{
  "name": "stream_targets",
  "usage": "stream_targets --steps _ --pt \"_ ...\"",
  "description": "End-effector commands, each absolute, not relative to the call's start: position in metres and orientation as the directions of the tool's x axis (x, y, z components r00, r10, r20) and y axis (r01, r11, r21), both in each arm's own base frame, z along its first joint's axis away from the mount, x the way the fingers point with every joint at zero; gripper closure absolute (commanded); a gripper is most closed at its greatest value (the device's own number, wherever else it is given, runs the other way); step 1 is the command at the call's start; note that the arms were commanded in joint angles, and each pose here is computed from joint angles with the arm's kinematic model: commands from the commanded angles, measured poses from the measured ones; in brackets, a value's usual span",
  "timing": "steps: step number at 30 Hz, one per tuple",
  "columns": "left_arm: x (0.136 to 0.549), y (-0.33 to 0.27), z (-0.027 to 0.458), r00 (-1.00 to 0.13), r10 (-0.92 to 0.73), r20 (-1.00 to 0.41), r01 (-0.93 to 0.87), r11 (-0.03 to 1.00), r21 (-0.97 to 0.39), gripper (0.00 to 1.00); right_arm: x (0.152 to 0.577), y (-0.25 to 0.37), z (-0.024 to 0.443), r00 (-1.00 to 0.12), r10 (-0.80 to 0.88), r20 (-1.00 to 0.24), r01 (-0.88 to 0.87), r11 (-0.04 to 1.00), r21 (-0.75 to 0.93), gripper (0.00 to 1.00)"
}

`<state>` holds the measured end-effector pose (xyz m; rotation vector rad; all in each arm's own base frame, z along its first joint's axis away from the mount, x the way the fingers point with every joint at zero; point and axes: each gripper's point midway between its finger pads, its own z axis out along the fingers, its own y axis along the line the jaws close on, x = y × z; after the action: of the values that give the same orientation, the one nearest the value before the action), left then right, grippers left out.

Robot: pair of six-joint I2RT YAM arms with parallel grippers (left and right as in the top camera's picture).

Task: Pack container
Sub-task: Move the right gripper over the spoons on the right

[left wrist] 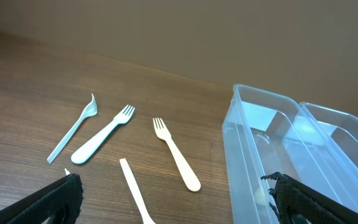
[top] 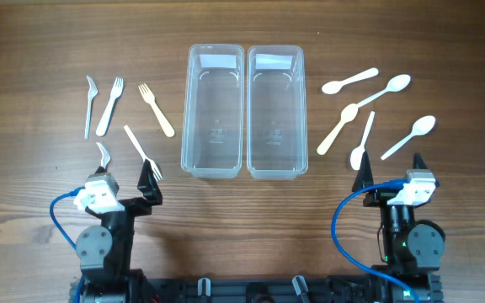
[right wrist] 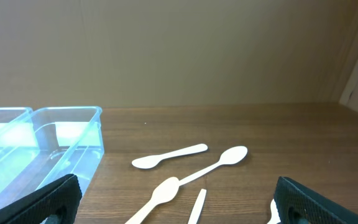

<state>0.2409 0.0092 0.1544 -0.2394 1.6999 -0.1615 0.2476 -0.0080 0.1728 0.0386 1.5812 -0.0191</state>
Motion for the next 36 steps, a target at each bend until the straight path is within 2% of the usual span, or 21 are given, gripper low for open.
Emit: stream_targets --steps 1,30,33,34,36 --pt "0.241 0.01 0.153 -0.127 -0.236 -0.963 -0.062 0.971 -0.229 0.0 0.248 -0.006 0.174 -0.006 0.0 -1.0 0.024 1.0 0.0 0.0" --pt "0.241 0.01 0.153 -0.127 -0.235 -0.964 -0.062 0.971 -0.229 0.0 0.248 -0.006 0.174 -0.005 0.005 -1.0 0.022 1.0 0.005 0.0" --pt "0.241 0.01 0.153 -0.127 -0.236 -0.963 -0.062 0.971 -0.229 0.0 0.247 0.004 0.173 -0.014 0.122 -0.992 -0.035 0.992 0.122 0.0" --pt "0.241 0.01 0.153 -0.127 -0.235 -0.964 -0.062 0.971 -0.229 0.0 0.247 0.006 0.178 -0.001 0.253 -0.968 -0.046 0.966 0.253 0.0" --pt "0.241 0.01 0.153 -0.127 -0.235 -0.964 -0.062 0.971 -0.229 0.0 0.246 0.005 0.19 0.023 0.336 -0.941 -0.053 0.941 0.335 0.0"
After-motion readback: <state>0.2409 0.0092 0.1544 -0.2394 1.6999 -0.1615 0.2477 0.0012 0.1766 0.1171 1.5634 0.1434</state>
